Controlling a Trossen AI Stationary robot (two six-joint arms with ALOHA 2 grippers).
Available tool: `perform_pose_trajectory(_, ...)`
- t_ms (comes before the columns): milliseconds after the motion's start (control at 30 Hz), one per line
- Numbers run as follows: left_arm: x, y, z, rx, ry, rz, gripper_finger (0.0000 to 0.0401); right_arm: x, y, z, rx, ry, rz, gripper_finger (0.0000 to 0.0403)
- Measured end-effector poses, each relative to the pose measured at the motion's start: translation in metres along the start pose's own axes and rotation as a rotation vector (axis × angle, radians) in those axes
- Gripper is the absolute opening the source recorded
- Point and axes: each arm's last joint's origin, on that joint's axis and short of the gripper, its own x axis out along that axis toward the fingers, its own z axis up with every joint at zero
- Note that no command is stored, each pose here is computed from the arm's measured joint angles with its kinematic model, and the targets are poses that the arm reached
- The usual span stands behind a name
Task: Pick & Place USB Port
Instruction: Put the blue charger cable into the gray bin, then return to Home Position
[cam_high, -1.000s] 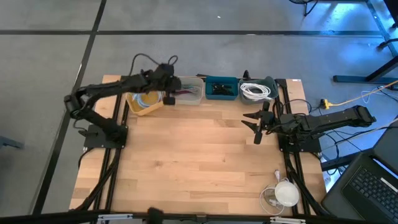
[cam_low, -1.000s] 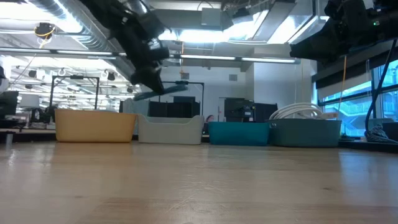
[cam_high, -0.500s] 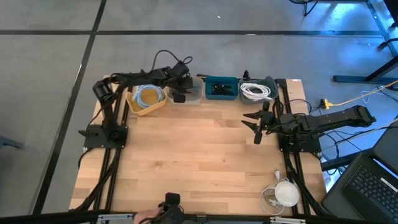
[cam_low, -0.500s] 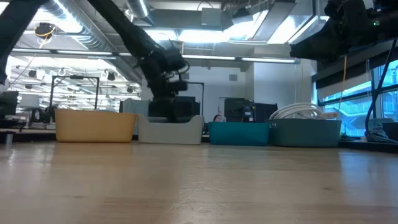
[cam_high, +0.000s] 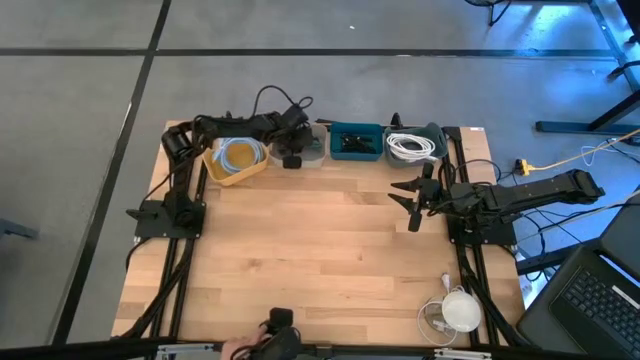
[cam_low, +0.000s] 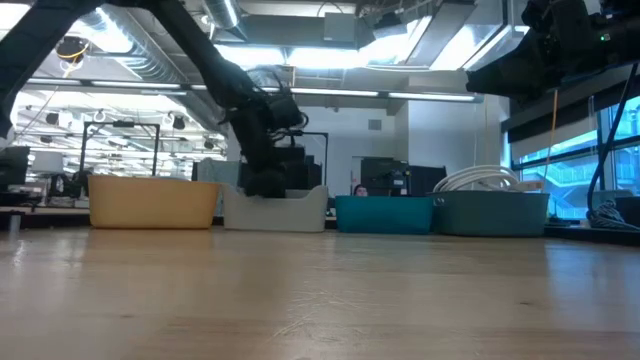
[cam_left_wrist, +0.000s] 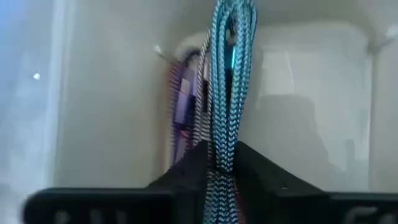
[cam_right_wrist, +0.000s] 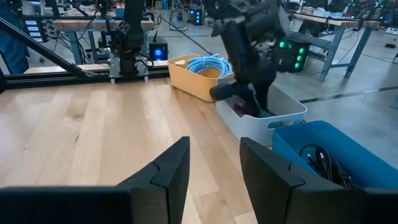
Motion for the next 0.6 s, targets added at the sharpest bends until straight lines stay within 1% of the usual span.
perform_pose_trajectory(133,-0.020,0.007,0.008,-0.023,-0.062,0.047,0.0117,0.000,0.000,0.000,0.000,0.000,0.000,0.0142)
perform_pose_trajectory(233,-0.029,0.008,0.009,-0.032,-0.067,0.051,0.0148,0.000,0.000,0.000,0.000,0.000,0.000,0.0142)
perform_pose_trajectory(333,-0.044,0.009,0.013,-0.029,-0.092,0.065,0.0170,0.000,0.000,0.000,0.000,0.000,0.000,0.0142)
perform_pose_trajectory(433,-0.064,0.006,0.018,-0.082,-0.128,0.054,0.0181,0.000,0.000,0.000,0.000,0.000,0.000,0.0142)
perform_pose_trajectory(500,-0.090,0.005,0.026,-0.155,-0.246,0.000,0.0182,0.000,0.000,0.000,0.000,0.000,0.000,0.0142)
perform_pose_trajectory(600,-0.135,0.005,0.041,-0.259,-0.522,-0.140,0.0177,0.000,0.000,0.000,0.000,0.000,0.000,0.0142)
